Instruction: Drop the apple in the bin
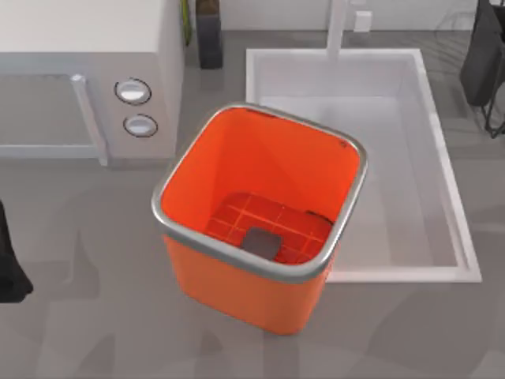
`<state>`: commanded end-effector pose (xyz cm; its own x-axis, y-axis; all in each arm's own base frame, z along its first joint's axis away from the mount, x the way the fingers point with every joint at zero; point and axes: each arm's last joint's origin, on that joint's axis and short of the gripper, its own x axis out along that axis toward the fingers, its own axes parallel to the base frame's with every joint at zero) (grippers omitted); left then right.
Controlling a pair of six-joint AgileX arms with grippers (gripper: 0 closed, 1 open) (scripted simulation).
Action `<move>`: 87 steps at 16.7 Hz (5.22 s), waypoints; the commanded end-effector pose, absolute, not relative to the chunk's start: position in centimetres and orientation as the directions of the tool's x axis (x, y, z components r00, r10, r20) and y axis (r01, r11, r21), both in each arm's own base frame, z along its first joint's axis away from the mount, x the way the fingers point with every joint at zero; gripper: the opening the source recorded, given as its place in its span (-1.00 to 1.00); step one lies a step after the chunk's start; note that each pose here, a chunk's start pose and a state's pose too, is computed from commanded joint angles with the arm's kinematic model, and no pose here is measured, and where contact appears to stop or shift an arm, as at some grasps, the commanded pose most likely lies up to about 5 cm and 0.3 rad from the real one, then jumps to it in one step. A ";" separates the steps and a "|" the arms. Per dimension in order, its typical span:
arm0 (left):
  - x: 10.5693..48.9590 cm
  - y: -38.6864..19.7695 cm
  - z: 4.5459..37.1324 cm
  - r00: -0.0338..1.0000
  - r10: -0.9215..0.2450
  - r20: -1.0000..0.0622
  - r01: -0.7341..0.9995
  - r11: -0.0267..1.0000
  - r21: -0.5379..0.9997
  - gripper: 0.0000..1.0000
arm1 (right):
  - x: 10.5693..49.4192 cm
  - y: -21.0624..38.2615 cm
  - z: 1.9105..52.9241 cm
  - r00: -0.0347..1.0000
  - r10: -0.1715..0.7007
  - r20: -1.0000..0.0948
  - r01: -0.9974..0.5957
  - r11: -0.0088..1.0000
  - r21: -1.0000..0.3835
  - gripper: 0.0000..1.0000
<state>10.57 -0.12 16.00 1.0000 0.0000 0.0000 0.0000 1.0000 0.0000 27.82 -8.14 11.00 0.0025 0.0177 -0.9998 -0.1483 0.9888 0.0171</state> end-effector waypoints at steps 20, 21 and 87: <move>10.6 -0.1 16.0 1.000 0.000 0.000 0.000 1.000 0.000 1.00 | 27.5 -8.5 26.2 0.002 -0.008 -1.000 -0.150 0.989 -0.008 -1.00; 10.6 -0.1 16.0 1.000 0.000 0.000 0.000 1.000 0.000 1.00 | 27.7 -8.4 26.4 0.007 -0.001 -1.000 -0.146 0.989 -0.002 -1.00; 10.6 -0.1 16.0 1.000 0.000 0.000 0.000 1.000 0.000 1.00 | 32.8 28.8 20.0 -0.016 0.279 -0.960 -0.002 -0.960 -0.279 1.00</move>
<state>10.57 -0.12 16.00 1.0000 0.0000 0.0000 0.0000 1.0000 0.0000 32.78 28.81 20.03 -0.0157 0.2788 -0.9602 -0.0019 -0.9603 -0.2788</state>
